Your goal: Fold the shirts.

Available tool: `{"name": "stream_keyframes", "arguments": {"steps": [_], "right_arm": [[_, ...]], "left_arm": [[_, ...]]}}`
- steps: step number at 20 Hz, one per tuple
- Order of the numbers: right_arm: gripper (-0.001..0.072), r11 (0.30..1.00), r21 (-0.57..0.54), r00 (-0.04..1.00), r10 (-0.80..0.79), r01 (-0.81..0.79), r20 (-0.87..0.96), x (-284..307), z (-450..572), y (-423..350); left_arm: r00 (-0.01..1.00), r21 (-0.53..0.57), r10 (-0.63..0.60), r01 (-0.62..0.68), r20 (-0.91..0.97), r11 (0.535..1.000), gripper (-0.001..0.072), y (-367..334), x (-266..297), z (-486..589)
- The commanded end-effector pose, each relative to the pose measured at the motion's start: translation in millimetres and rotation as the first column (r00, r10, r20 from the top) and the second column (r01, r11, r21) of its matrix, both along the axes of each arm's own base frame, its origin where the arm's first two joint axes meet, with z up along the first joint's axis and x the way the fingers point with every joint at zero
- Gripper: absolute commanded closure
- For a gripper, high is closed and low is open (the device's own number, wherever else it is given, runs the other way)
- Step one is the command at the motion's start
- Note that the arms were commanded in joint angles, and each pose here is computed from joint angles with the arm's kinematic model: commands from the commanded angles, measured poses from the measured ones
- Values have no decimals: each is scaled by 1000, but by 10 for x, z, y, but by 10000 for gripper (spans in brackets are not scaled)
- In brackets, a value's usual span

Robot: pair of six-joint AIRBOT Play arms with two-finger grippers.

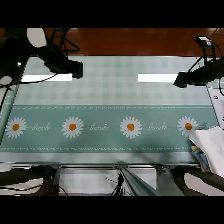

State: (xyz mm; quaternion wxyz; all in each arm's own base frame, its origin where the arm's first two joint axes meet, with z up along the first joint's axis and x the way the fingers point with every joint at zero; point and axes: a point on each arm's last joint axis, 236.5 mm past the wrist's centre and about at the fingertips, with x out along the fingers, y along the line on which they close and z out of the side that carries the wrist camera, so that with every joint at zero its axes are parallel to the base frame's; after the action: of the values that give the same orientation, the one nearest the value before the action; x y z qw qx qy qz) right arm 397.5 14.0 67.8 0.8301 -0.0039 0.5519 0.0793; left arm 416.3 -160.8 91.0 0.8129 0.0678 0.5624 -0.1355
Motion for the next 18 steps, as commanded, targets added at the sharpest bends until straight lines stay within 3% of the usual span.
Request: {"name": "stream_keyframes", "arguments": {"steps": [1, 18], "right_arm": [[111, 1000, -5, 1000, 20, -20, -5, -4, -12, 74], [112, 1000, -6, 1000, 20, -20, -6, -6, -14, 72]], "left_arm": [[999, -12, 35, -34, 40, 999, 44, -186, 27, -77], [998, 16, 36, -37, 50, 999, 44, -203, 105, -186]]}}
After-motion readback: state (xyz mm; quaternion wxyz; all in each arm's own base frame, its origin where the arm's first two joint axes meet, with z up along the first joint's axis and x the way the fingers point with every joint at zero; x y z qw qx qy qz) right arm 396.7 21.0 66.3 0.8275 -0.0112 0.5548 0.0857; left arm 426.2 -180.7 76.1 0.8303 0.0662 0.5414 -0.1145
